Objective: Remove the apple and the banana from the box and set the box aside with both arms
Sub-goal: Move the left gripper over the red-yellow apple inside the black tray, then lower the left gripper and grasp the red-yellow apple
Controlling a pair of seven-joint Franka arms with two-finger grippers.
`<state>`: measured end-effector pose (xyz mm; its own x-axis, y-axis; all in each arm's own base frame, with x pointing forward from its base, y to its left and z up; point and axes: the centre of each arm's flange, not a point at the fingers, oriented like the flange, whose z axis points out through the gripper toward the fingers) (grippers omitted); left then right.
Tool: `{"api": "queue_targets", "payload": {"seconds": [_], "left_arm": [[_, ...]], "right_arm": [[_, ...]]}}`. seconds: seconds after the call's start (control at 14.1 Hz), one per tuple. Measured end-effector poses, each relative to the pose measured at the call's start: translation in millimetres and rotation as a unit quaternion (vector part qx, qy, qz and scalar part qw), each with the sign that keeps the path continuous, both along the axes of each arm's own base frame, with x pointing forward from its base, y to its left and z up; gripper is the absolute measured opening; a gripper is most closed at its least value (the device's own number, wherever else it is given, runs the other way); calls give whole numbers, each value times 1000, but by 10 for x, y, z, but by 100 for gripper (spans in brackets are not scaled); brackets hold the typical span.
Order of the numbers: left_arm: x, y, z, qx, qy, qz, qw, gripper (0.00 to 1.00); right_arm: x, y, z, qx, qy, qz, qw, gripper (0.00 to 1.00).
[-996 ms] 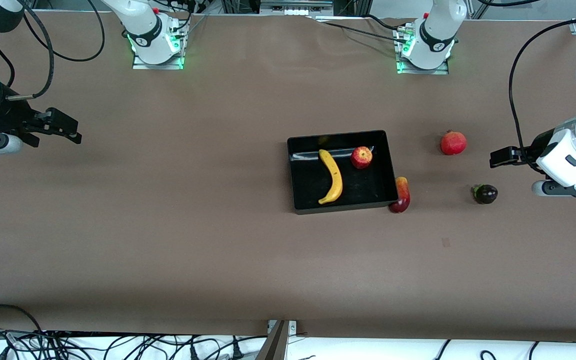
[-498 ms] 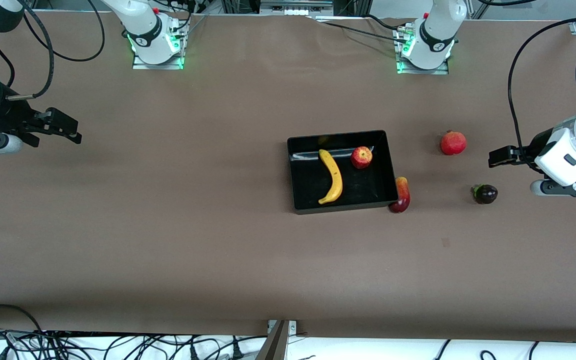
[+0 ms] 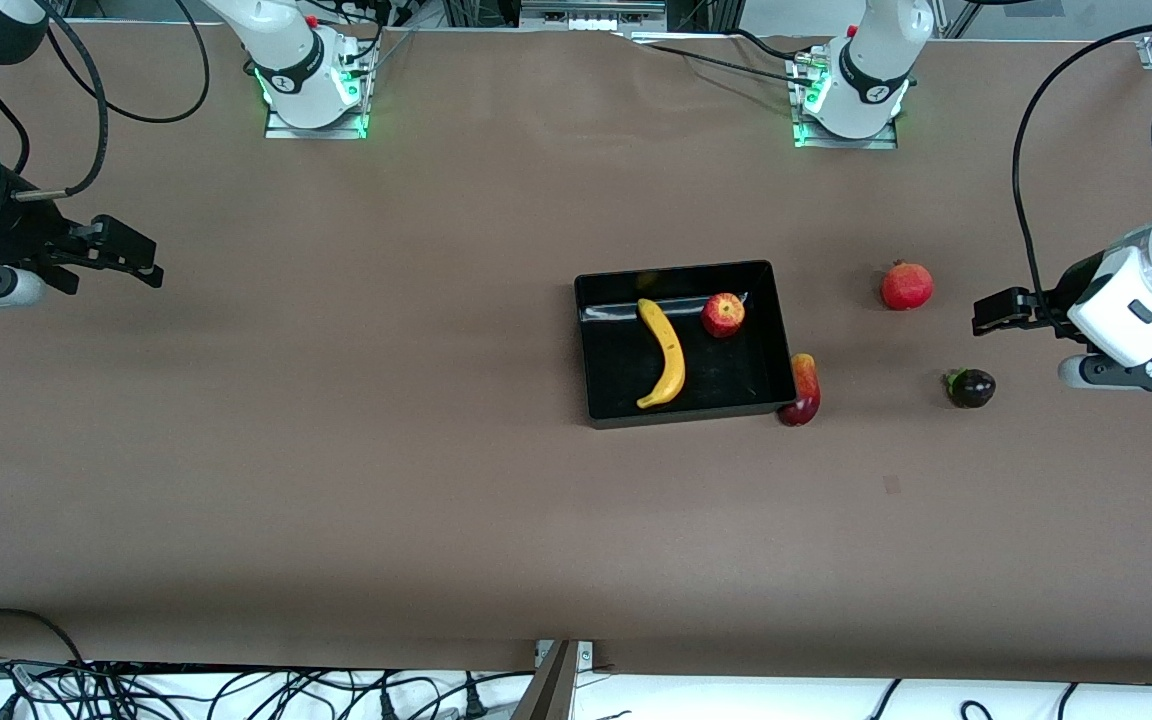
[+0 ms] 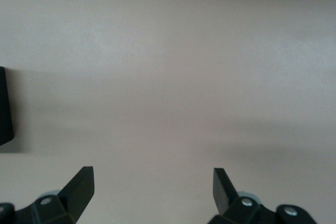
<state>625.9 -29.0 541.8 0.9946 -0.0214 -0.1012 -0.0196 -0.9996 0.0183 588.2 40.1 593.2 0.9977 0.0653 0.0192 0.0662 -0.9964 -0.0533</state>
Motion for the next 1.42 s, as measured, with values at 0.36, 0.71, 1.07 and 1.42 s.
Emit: {"api": "queue_targets", "payload": {"seconds": [0.36, 0.71, 1.07, 1.42], "left_arm": [[-281, -282, -124, -14, 111, -22, 994, 100], [-424, -918, -555, -18, 138, -3, 990, 100], [-919, -2292, -1624, -9, 85, 62, 994, 100], [-1276, -2530, -2606, 31, 40, 58, 997, 100]], "right_arm": [[0, 0, 1, 0, 0, 0, 1000, 100], [0, 0, 2, 0, 0, 0, 1000, 100], [0, 0, 1, 0, 0, 0, 1000, 100], [0, 2, 1, 0, 0, 0, 1000, 100]]}}
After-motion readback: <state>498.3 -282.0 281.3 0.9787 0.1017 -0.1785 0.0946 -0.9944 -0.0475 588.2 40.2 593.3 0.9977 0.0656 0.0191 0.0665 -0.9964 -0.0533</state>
